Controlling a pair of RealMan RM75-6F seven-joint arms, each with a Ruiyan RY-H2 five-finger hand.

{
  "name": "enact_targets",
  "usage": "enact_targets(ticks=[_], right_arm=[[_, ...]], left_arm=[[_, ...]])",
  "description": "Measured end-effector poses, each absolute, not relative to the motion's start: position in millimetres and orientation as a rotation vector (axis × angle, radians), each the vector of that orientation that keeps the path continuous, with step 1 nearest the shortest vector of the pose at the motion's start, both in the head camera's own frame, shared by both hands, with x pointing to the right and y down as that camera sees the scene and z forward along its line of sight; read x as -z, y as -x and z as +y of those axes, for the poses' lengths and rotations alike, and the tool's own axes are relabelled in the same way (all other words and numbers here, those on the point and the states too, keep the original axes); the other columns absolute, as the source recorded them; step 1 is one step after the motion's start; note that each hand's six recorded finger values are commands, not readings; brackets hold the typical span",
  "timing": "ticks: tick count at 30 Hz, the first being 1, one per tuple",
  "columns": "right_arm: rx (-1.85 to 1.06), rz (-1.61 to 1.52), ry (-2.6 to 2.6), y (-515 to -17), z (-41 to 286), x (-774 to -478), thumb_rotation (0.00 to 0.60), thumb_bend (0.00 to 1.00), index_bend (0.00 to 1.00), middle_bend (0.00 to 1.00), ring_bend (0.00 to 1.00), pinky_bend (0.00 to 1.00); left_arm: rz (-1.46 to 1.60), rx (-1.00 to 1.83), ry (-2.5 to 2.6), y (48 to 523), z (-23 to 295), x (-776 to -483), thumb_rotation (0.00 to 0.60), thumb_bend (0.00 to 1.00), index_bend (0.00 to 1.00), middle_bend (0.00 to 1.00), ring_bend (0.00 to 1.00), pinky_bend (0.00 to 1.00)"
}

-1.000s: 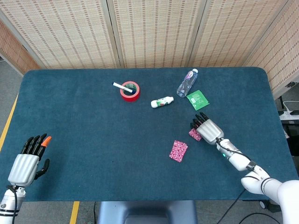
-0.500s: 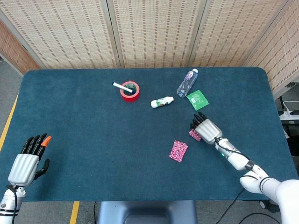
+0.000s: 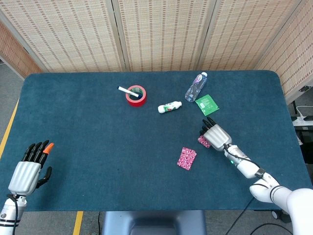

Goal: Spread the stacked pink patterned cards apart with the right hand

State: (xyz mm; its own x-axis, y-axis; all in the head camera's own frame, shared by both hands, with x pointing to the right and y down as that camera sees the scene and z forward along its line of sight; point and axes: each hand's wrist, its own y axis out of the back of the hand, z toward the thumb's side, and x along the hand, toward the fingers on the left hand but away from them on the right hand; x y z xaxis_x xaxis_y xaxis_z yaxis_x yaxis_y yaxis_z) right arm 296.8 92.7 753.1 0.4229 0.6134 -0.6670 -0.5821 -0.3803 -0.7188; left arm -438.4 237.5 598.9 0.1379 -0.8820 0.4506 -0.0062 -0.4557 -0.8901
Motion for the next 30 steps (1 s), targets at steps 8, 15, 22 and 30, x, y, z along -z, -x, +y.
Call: enact_targets(ticks=[8, 15, 22, 30], right_arm=[[-1.270, -0.027, 1.488, -297.6, 92.7, -753.5, 0.600, 0.24, 0.40, 0.31, 0.08, 0.00], [-1.263, -0.030, 1.485, -295.1, 93.0, -753.9, 0.600, 0.24, 0.52, 0.37, 0.14, 0.00], [-1.254, -0.041, 1.478, -294.2, 91.8, -752.0, 0.600, 0.24, 0.59, 0.41, 0.16, 0.00], [-1.238, -0.059, 1.472, -293.1, 89.3, -745.0, 0.600, 0.24, 0.61, 0.42, 0.17, 0.00]], left_arm=[[0.873, 1.418, 1.638, 437.8, 237.9, -598.6, 0.600, 0.52, 0.00, 0.00, 0.00, 0.07], [0.876, 1.419, 1.637, 438.3, 237.4, -598.6, 0.600, 0.52, 0.00, 0.00, 0.00, 0.07], [0.877, 1.416, 1.638, 438.2, 237.7, -598.0, 0.600, 0.52, 0.00, 0.00, 0.00, 0.07], [0.877, 1.410, 1.640, 437.0, 237.6, -597.3, 0.600, 0.52, 0.00, 0.00, 0.00, 0.07]])
